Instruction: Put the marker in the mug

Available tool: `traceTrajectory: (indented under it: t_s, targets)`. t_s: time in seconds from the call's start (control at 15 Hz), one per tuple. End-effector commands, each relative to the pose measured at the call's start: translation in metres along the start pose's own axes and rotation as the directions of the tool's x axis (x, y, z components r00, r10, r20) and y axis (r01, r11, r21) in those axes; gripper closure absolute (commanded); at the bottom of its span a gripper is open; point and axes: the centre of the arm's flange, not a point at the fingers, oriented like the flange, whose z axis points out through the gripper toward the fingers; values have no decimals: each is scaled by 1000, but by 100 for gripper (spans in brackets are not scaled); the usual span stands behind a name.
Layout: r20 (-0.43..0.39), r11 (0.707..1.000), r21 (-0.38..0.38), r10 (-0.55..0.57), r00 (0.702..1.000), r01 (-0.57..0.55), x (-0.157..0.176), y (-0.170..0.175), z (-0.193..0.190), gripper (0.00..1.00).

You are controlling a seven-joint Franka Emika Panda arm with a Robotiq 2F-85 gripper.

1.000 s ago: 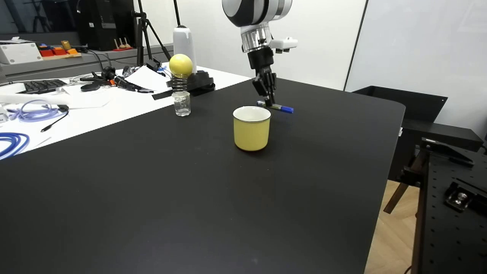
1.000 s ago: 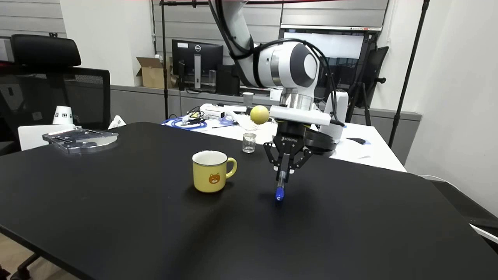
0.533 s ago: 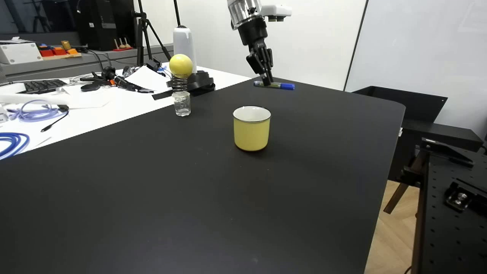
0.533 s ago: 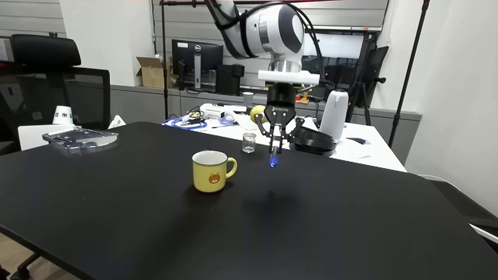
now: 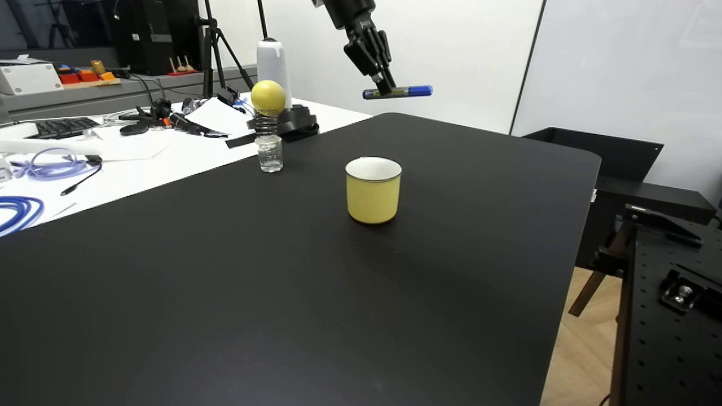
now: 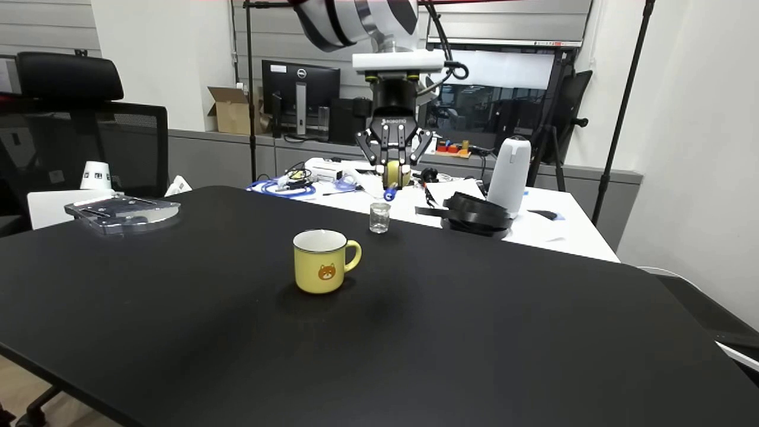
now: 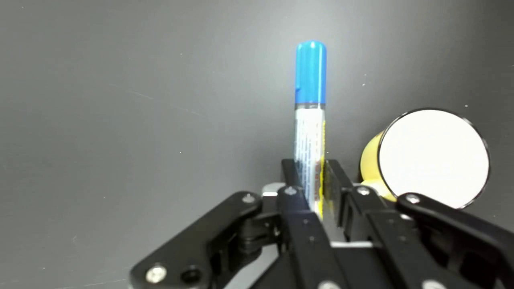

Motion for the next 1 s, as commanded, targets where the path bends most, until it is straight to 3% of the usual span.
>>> traceTrajectory:
  t_s: [0.0, 0.4, 0.93]
  targets:
    - [67, 1000, -1, -30, 997, 30, -4, -23, -13, 95]
    - [195, 991, 78, -126, 973, 113, 4, -48, 0, 95]
    - [300, 977, 167, -178, 937, 132, 36, -53, 44, 95]
